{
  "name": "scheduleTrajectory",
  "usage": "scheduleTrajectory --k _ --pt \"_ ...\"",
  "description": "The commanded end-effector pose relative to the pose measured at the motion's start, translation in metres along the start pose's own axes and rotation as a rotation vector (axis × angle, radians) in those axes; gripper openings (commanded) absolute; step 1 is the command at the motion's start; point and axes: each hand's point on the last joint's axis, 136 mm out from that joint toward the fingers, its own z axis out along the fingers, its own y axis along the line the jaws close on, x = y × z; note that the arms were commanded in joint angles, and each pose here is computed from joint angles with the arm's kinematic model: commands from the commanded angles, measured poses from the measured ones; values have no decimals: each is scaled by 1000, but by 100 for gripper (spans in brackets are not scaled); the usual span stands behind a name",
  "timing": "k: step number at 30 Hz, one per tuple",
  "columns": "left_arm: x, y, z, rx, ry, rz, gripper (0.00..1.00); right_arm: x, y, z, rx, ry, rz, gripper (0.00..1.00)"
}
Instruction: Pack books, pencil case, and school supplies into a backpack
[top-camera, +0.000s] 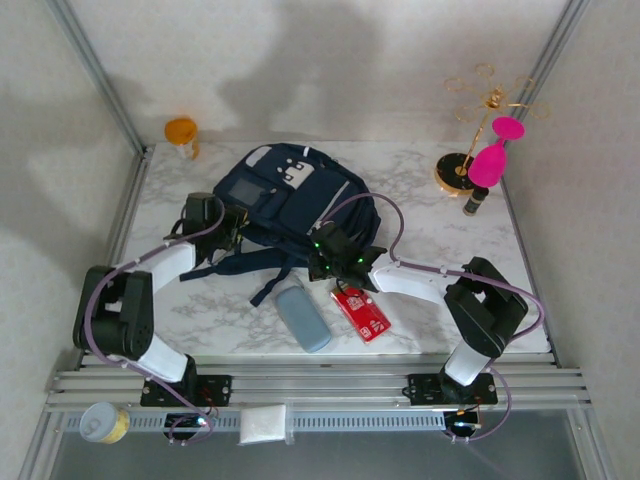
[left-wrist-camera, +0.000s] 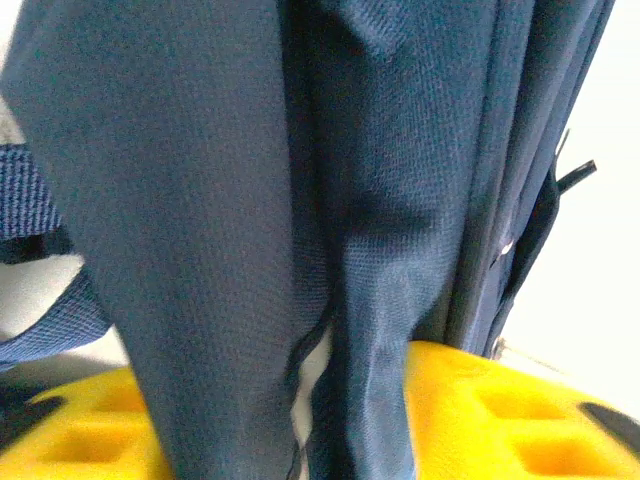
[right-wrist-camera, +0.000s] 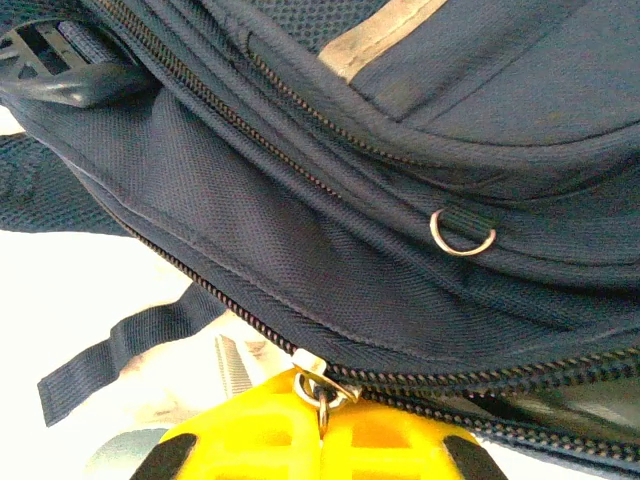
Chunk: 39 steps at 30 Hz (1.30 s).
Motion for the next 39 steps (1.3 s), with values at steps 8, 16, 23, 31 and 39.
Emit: scheduleTrajectory --k 8,16,23,31,39 --pt "106 13 -43 181 79 -108 69 -7 23 -3 -97 -9 13 0" --pt "149 -8 -20 195 120 -166 63 -5 25 0 -119 -18 22 0" --pt "147 -12 9 173 74 -205 19 -5 13 2 -44 -12 16 0" --pt "63 12 -24 108 -164 -83 0 1 -34 -26 136 -18 22 0" --pt "36 -1 -22 78 -57 86 0 4 -80 -39 156 2 68 0"
